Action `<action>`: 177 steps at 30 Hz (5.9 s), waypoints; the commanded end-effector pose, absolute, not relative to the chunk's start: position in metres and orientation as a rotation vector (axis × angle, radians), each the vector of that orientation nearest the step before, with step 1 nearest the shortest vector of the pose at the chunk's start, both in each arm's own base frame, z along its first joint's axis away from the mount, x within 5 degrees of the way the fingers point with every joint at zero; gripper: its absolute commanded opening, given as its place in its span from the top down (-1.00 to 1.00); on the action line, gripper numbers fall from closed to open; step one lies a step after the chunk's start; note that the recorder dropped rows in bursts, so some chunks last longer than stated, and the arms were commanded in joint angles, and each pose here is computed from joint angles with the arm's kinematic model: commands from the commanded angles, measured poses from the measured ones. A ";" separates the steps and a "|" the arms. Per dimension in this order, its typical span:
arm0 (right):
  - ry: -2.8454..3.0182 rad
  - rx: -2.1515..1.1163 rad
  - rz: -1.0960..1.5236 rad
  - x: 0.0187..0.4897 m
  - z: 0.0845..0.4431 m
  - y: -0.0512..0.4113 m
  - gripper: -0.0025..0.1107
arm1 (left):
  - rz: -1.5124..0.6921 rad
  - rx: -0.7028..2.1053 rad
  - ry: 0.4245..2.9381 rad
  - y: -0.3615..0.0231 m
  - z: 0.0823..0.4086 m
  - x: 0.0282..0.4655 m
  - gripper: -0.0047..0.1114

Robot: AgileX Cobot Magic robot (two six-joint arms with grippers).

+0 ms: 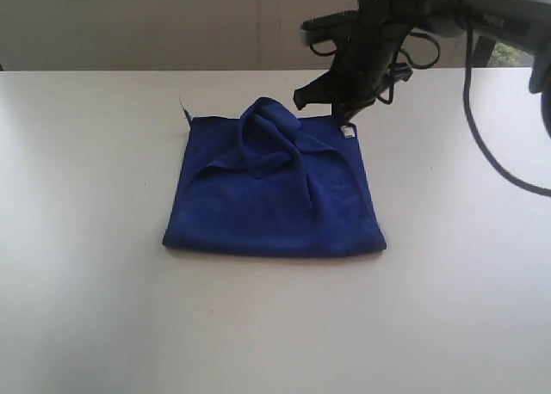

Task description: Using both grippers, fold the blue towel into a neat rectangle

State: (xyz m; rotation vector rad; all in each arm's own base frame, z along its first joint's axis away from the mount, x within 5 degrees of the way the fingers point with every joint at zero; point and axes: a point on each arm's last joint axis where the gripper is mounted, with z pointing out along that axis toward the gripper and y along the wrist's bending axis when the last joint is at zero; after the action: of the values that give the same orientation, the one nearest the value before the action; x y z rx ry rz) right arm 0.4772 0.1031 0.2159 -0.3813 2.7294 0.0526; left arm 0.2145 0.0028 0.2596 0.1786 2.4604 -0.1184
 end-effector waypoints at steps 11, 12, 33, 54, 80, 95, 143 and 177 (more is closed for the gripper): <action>2.746 -0.357 0.025 0.477 0.223 0.079 0.96 | 0.000 0.105 2.210 0.010 0.275 0.229 0.92; 2.746 -0.357 0.025 0.477 0.223 0.079 0.96 | 0.000 0.105 2.210 0.010 0.275 0.229 0.92; 2.752 -0.357 0.024 0.479 0.218 0.079 0.96 | -0.135 0.041 2.450 0.006 0.234 0.242 0.92; 2.754 -0.358 0.024 0.479 0.217 0.079 0.96 | -0.297 0.157 2.615 -0.004 0.265 0.252 0.92; 2.751 -0.324 0.098 0.479 0.218 0.083 0.96 | -0.490 0.455 2.580 -0.111 0.231 0.330 0.92; 2.614 -0.393 0.374 0.494 0.197 0.105 0.96 | -0.712 0.464 2.612 -0.191 0.183 0.386 0.92; 2.448 -0.455 0.211 0.502 0.223 0.092 0.96 | -0.761 0.520 2.647 -0.198 0.171 0.381 0.92; 2.510 -0.491 0.173 0.500 0.211 0.090 0.96 | -0.874 0.257 2.512 -0.232 0.141 0.412 0.19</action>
State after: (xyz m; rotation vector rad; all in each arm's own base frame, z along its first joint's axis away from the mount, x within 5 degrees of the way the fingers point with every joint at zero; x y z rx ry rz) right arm 0.4997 0.0924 0.2091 -0.4894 2.5195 0.1840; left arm 0.4123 -0.2293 0.1426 0.2533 2.5099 -0.8592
